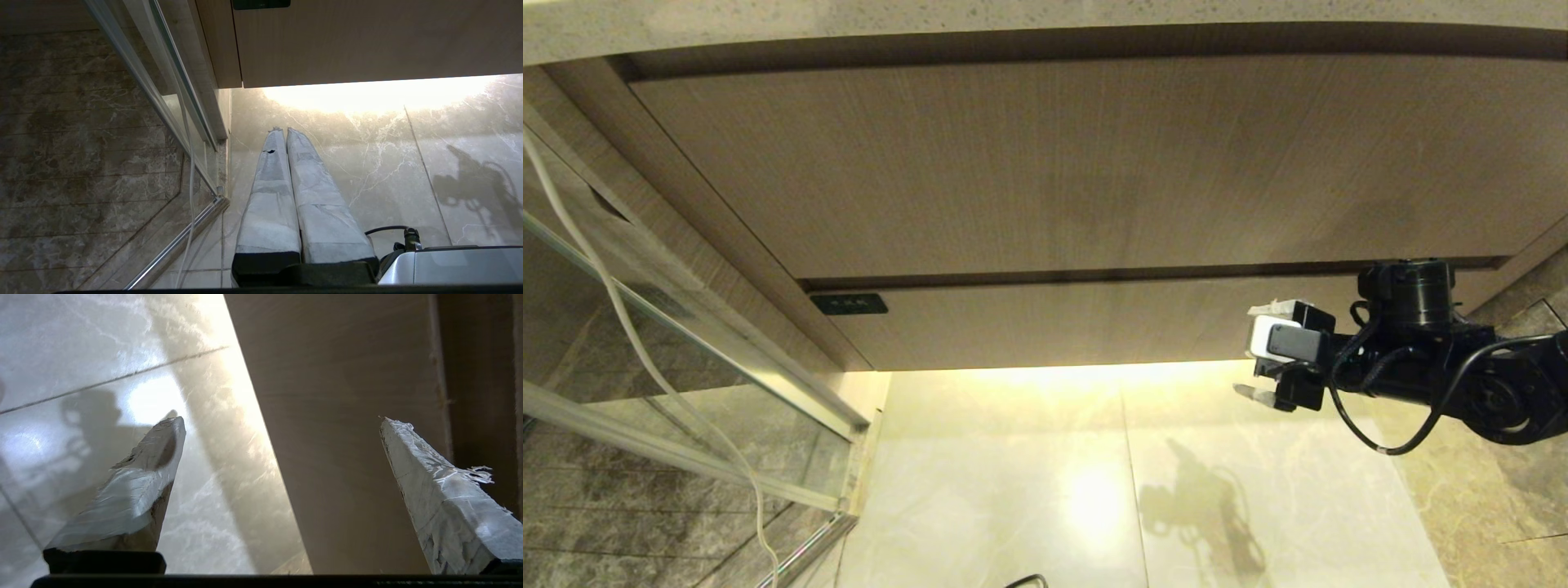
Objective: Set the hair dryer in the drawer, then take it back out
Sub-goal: Pull open the drawer
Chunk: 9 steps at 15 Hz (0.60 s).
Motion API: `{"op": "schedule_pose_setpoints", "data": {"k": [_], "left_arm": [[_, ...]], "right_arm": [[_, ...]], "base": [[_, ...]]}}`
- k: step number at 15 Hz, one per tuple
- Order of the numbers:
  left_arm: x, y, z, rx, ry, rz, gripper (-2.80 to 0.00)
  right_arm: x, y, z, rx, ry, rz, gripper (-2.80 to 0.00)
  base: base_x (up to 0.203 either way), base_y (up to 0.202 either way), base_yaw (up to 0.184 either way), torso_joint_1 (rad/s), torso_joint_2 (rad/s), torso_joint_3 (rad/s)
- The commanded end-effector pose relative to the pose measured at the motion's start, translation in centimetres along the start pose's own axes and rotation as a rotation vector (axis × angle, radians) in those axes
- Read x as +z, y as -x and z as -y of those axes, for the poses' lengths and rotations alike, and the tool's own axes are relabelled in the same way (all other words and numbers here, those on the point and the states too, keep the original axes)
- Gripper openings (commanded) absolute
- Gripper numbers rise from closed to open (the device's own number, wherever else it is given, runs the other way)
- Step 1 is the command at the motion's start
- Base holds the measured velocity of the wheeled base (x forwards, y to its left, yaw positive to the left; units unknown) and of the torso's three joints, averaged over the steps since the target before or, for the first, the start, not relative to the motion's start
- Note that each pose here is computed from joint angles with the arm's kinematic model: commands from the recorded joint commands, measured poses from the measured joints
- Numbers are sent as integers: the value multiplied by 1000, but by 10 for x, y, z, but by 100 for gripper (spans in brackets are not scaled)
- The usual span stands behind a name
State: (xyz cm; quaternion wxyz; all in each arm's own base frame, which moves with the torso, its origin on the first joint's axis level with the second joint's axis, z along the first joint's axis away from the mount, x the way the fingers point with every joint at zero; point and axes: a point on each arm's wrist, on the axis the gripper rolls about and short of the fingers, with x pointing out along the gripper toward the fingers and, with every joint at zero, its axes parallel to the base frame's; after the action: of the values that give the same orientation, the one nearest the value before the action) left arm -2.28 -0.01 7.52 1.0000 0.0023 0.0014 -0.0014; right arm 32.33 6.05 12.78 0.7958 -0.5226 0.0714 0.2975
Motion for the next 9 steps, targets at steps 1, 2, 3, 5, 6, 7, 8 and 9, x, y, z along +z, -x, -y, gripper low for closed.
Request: {"op": "schedule_pose_setpoints", "data": {"k": [1,2,3,5,6,7,8,9], "left_arm": [[0,0,0,0,0,-2,-280],[0,0,0,0,0,-3,-280],[0,0,0,0,0,-3,-280],[0,0,0,0,0,-3,-280],[-1,0,0,0,0,-2,-280],[0,0,0,0,0,-3,-280],[0,0,0,0,0,-2,-280],[0,0,0,0,0,-3,-280]], "right_arm": [[-1,-7,-2,-9,42,22,0],[-1,-8,-2,-13,67,25,0],[-2,-10,-3,-7,84,40,0],[-3,-15,-3,2,102,59,0],[-2,-18,1,-12,120,65,0],[-2,-21,3,-27,129,67,0],[-2,-24,5,-50,136,73,0],[-1,-28,10,-82,147,85,0]], "base": [[0,0,0,0,0,0],[0,0,0,0,0,0],[0,0,0,0,0,0],[0,0,0,0,0,0],[0,0,0,0,0,0],[0,0,0,0,0,0],[0,0,0,0,0,0],[0,0,0,0,0,0]]}}
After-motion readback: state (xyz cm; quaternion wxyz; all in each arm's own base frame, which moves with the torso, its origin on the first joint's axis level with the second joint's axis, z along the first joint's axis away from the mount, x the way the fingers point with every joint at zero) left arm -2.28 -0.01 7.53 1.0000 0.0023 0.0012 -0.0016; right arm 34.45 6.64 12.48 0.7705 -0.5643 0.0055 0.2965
